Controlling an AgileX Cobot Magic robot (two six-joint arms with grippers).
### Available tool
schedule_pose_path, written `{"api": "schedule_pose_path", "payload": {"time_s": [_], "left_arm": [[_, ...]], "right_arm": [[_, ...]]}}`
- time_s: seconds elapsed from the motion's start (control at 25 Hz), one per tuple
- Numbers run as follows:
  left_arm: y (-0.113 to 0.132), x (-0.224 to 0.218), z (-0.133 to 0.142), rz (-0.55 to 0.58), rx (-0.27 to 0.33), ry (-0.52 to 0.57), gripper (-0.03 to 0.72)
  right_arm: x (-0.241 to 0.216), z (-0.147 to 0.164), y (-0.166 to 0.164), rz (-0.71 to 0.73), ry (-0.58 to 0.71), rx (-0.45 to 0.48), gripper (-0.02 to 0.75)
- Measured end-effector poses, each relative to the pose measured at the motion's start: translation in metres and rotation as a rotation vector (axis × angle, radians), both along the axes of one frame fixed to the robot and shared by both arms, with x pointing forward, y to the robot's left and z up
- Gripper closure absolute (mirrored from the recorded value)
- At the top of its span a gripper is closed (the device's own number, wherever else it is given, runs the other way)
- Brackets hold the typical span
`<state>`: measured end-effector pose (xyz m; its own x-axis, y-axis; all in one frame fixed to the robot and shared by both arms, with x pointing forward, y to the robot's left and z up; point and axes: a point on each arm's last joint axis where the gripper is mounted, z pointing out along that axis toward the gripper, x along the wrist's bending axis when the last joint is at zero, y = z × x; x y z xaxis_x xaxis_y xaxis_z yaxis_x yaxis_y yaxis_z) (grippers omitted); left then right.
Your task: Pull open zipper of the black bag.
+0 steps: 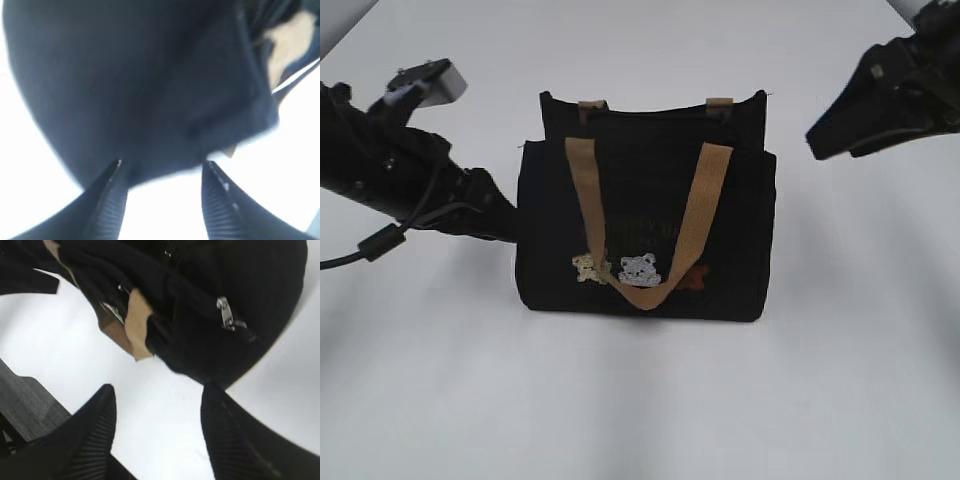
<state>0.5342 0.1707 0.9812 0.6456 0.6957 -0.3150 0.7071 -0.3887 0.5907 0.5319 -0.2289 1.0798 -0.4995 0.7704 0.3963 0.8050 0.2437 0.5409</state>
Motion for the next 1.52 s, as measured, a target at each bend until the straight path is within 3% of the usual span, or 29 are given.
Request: {"api": "schedule_pose_path", "payload": {"time_s": [0.16, 0.24, 0.4, 0.6, 0.92, 1.2, 1.52], "left_arm": [[0.02, -0.027, 0.025, 0.171, 0.074, 0.039, 0.405], [0.029, -0.046, 0.04, 0.245, 0.072, 0.006, 0.414], [0.049, -0.098, 0.072, 0.32, 0.04, -0.116, 0.417], [0.076, -0.181, 0.101, 0.362, 0.002, -0.247, 0.417], [0.114, -0.273, 0.1, 0.387, 0.107, -0.422, 0.417], [0.126, -0.306, 0.079, 0.418, 0.061, -0.578, 0.43], [0.126, -0.307, 0.079, 0.419, 0.056, -0.584, 0.433]], "right_arm": [[-0.038, 0.012, -0.007, -0.105, 0.103, -0.196, 0.317], [-0.066, 0.01, -0.014, -0.144, 0.15, -0.301, 0.317], [-0.125, -0.003, -0.03, -0.203, 0.162, -0.392, 0.317], [-0.2, -0.022, -0.044, -0.228, 0.053, -0.393, 0.317], [-0.269, -0.033, -0.057, -0.286, -0.27, -0.331, 0.318], [-0.294, -0.034, -0.061, -0.332, -0.518, -0.254, 0.323], [-0.301, -0.035, -0.062, -0.342, -0.572, -0.238, 0.384]]}}
